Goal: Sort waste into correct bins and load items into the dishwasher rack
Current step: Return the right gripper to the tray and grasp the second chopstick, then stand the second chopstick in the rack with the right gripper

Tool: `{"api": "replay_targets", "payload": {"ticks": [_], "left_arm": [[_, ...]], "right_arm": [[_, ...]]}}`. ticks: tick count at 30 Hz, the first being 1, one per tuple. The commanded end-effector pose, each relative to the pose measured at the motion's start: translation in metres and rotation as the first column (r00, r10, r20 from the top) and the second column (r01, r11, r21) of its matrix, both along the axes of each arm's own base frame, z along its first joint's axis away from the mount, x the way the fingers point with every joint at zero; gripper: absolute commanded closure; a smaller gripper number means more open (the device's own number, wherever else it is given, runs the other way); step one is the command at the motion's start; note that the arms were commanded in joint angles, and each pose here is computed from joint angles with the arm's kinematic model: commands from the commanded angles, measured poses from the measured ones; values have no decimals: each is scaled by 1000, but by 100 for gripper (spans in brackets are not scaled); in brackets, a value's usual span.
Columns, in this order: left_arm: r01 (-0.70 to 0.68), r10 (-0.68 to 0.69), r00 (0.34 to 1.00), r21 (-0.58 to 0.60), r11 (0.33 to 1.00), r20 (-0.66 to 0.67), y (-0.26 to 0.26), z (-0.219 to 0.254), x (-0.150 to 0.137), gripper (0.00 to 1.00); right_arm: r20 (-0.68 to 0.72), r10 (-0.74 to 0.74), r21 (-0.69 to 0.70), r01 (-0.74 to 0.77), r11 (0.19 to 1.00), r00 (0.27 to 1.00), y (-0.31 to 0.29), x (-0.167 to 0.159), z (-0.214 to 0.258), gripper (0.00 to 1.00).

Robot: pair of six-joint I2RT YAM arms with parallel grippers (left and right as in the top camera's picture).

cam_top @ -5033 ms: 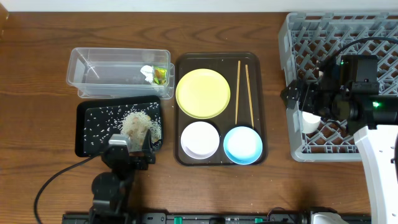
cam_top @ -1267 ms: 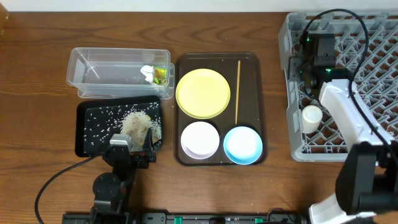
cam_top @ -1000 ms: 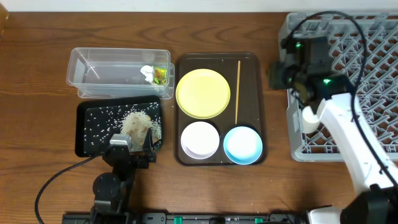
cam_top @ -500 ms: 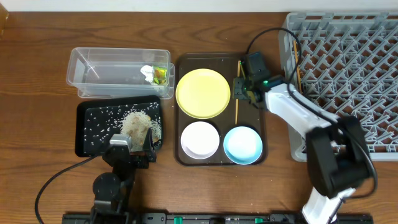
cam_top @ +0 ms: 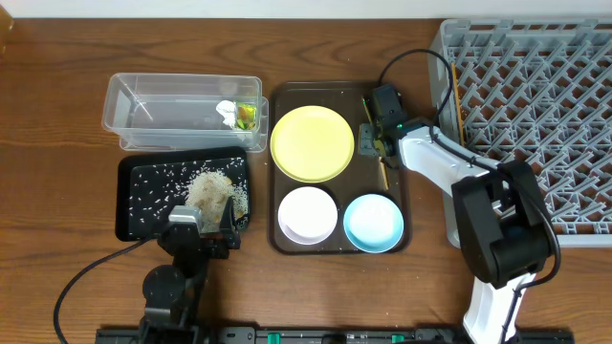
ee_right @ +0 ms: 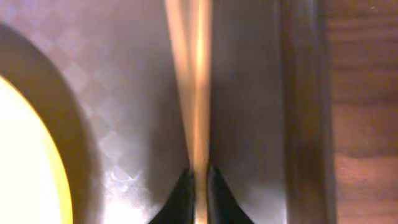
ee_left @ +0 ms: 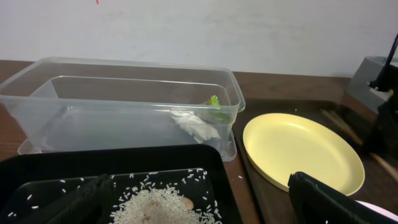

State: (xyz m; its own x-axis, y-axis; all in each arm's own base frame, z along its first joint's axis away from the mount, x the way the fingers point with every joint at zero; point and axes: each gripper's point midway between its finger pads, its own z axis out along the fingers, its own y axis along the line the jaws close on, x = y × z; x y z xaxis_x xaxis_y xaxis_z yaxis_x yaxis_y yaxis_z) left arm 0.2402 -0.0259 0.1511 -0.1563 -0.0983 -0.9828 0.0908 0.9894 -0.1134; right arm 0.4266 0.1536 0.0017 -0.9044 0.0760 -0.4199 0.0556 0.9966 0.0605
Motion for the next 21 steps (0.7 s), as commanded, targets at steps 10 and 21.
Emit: {"api": "replay_targets", "payload": {"ticks": [10, 21], "left_arm": [[6, -6, 1000, 14, 1000, -26, 0, -14, 0, 9], [6, -6, 1000, 14, 1000, -26, 0, -14, 0, 9]], "right_arm": [[143, 16, 27, -20, 999, 990, -61, -11, 124, 99], [355, -128, -22, 145, 989, 926, -179, 13, 188, 99]]}}
